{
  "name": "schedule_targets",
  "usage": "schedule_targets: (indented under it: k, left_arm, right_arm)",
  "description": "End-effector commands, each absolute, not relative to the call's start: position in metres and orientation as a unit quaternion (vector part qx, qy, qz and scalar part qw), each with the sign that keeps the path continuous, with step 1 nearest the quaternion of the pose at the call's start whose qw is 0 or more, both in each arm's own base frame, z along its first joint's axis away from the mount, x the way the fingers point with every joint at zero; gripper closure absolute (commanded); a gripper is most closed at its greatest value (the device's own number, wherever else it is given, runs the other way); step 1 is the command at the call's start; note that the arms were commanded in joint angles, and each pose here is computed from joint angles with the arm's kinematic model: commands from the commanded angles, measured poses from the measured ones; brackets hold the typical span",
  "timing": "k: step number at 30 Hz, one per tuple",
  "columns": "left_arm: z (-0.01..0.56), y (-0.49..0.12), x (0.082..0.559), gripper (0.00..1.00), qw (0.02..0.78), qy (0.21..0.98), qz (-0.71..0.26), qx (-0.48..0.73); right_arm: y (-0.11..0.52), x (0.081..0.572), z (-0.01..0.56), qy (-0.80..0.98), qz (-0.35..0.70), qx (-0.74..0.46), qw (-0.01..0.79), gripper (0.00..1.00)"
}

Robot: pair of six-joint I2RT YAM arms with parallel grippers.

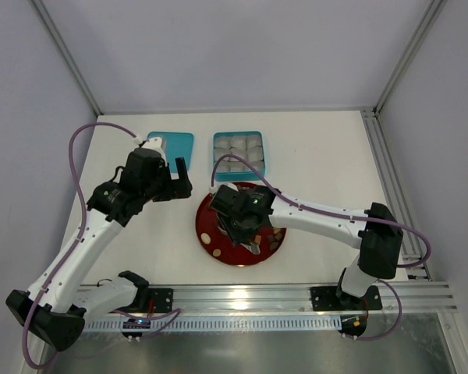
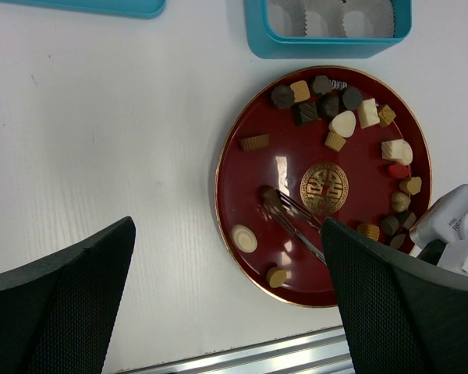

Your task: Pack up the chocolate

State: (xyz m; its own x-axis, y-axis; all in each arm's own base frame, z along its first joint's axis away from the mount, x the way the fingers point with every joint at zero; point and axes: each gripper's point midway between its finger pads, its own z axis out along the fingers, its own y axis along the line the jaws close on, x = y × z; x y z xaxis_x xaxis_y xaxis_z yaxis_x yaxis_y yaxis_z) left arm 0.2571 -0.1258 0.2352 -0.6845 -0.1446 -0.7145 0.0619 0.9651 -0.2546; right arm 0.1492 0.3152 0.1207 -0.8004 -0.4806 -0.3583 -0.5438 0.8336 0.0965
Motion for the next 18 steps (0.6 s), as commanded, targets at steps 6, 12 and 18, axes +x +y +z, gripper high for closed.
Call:
schedule_targets:
  k: [6, 12, 18]
  left_arm:
    - [0.2462, -0.1221, 0.2592, 0.00, 0.416, 0.899, -0.132, -0.032]
    - [0.2465, -0.1212, 0.2579, 0.00, 0.416, 0.899, -0.131, -0.030]
    - [0.2468, -0.1212, 0.2582, 0.00, 0.417, 0.899, -0.131, -0.031]
  right_arm:
    - [0.3214, 0.1609, 0.1358, 0.940, 0.101, -0.272, 0.180, 0.63]
    - [0.3241, 0.1626, 0.1320, 0.940, 0.101, -0.275, 0.175, 0.63]
    - [0.3242, 0.1651, 0.1285, 0.941, 0.096, -0.275, 0.173, 0.62]
